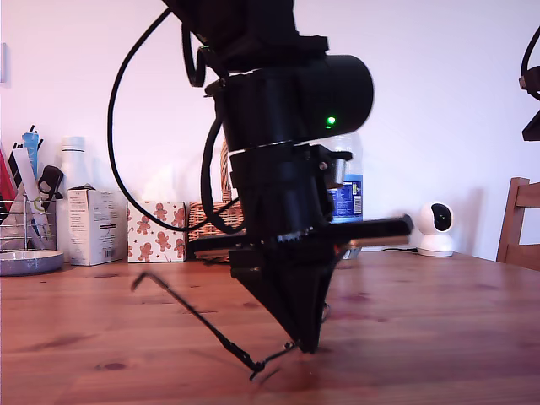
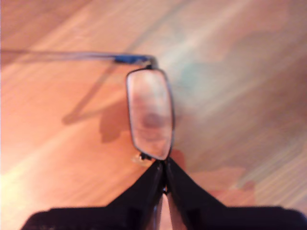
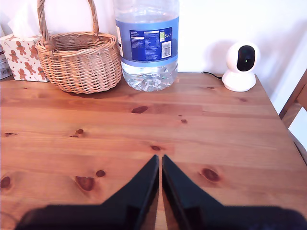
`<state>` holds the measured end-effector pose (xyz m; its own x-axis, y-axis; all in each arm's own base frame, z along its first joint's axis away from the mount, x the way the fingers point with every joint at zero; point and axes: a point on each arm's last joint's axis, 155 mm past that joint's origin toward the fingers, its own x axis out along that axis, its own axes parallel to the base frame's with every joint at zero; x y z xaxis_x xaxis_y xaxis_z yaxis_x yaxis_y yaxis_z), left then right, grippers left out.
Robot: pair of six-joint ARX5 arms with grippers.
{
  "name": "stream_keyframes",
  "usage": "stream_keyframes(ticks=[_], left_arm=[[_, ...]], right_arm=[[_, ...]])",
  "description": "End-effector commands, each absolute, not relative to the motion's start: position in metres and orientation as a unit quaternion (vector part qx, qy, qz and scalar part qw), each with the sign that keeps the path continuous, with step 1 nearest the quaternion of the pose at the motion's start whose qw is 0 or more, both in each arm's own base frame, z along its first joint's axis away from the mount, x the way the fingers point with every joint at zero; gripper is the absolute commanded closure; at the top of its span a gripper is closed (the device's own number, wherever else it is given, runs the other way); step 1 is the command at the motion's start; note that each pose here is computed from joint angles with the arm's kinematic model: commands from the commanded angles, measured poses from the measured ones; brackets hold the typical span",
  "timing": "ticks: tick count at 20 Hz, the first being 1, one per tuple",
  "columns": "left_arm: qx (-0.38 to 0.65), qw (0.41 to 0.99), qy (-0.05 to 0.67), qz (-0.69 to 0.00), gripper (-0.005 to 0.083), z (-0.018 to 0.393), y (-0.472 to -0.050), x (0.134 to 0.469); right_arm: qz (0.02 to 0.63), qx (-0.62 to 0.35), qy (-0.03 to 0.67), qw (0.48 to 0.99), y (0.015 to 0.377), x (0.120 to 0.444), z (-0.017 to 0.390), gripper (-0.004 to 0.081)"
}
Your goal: Pick up the glasses and open them, then place them back on the table
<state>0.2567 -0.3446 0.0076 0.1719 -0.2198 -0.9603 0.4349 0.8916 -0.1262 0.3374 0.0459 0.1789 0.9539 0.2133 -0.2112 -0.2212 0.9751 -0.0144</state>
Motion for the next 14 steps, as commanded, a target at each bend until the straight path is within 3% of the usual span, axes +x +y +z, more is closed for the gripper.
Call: stream_keyframes(ticks=[1, 12, 14], left_arm=[[0.082, 0.759, 0.61, -0.213, 0.0795, 0.006, -0.343, 0.258], [0.052, 0.741, 0.622, -0.248, 0.0781, 0.012, -0.358, 0.25], [0.05, 0.743, 0.619, -0.25, 0.0703, 0.015, -0.36, 0.252]], right_arm=[[0.113, -0.017, 0.095, 0.989, 0.048, 0.338, 0.185, 0.078], [0.126, -0.008, 0.095, 0.987, 0.053, 0.337, 0.186, 0.078], [0.128, -0.006, 0.095, 0.987, 0.054, 0.337, 0.186, 0.0781]])
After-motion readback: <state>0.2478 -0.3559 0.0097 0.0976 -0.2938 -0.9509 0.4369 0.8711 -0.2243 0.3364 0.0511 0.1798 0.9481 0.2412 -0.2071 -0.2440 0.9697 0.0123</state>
